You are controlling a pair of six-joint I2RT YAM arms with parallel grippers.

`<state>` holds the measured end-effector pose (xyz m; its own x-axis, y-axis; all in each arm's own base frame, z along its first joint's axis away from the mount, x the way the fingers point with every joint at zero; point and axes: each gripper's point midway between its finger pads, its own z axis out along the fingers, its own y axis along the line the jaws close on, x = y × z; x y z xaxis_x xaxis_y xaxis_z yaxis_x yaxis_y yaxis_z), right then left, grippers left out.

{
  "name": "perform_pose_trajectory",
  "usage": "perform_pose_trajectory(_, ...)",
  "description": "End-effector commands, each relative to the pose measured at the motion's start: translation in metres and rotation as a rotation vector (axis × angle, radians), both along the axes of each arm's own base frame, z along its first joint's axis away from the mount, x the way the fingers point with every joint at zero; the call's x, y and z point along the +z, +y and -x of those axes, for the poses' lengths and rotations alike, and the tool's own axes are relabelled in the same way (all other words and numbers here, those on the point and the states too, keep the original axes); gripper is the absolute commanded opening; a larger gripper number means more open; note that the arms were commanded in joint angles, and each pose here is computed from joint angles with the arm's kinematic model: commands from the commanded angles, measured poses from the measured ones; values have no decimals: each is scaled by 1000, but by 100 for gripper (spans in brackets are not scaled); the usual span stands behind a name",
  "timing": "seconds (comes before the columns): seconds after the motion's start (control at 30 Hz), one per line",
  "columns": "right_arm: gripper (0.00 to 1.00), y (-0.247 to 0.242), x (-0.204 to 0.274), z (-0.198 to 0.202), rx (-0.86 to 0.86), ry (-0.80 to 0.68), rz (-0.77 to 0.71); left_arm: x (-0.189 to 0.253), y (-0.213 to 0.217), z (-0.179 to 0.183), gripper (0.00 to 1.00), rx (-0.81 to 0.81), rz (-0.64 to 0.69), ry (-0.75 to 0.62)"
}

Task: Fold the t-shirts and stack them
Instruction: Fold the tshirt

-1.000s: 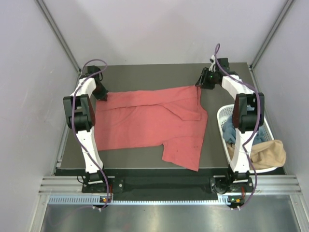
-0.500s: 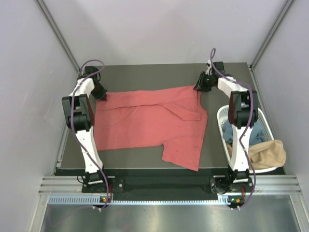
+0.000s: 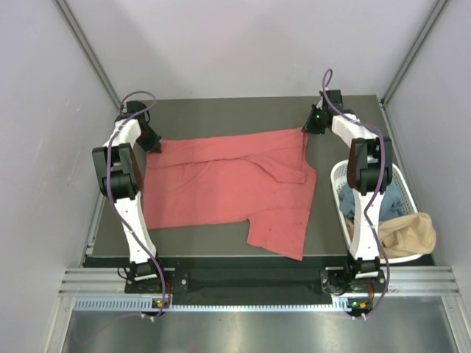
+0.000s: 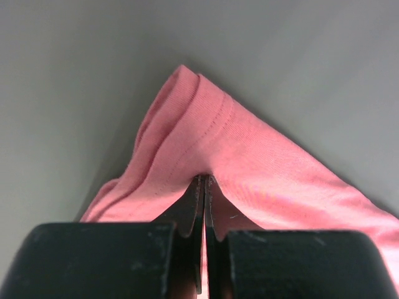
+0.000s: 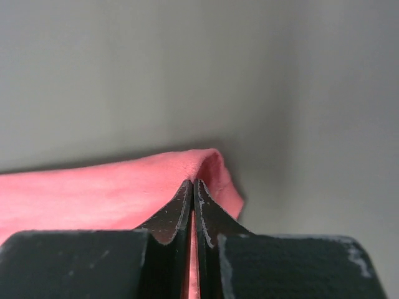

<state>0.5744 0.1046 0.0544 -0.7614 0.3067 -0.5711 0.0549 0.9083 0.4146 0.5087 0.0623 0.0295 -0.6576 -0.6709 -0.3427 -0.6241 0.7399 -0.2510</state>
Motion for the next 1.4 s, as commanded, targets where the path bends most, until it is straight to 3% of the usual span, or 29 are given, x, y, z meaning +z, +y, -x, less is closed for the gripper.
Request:
perform_pose_trajectory(0.0, 0, -24, 17, -13, -96, -54, 90, -26, 24, 2, 0, 42, -38, 38)
perform_pose_trajectory(0.17, 0, -16, 7, -20, -48, -51, 66, -30, 22, 0, 0, 38, -23, 40)
perform_pose_trajectory(0.37, 16, -19, 13, -19, -56, -23, 77, -16, 22, -2, 1, 27, -31, 25)
perform_pose_trajectory(0.4, 27, -23, 21, -21, -67, -30, 93, -10, 22, -2, 4, 24, -32, 25)
perform_pose_trajectory(0.5, 45, -33, 45, -10, -80, -3, 152, 7, 22, 1, 21, 25, -33, 18)
perform_pose_trajectory(0.57, 50, -40, 60, 7, -92, 35, 180, 23, 12, 3, 31, 9, 9, -8)
perform_pose_trajectory(0.7, 59, -28, 90, 45, -37, 41, 194, 36, -5, 24, 38, -11, 36, 3)
perform_pose_trajectory(0.87, 60, 16, 83, 106, 152, 91, 240, 53, -25, 52, 37, -43, 38, 11)
perform_pose_trajectory(0.97, 54, 40, 88, 133, 236, 66, 237, 68, -47, 67, 35, -88, 40, -2)
perform_pose_trajectory(1.1, 32, 91, 69, 173, 396, 70, 197, 72, -88, 101, 34, -166, 43, 11)
perform_pose_trajectory(1.17, 29, 108, 62, 177, 432, 73, 167, 67, -114, 114, 34, -216, 68, 20)
perform_pose_trajectory(1.37, 31, 144, 26, 189, 506, 148, 136, 42, -146, 151, 32, -274, 92, 98)
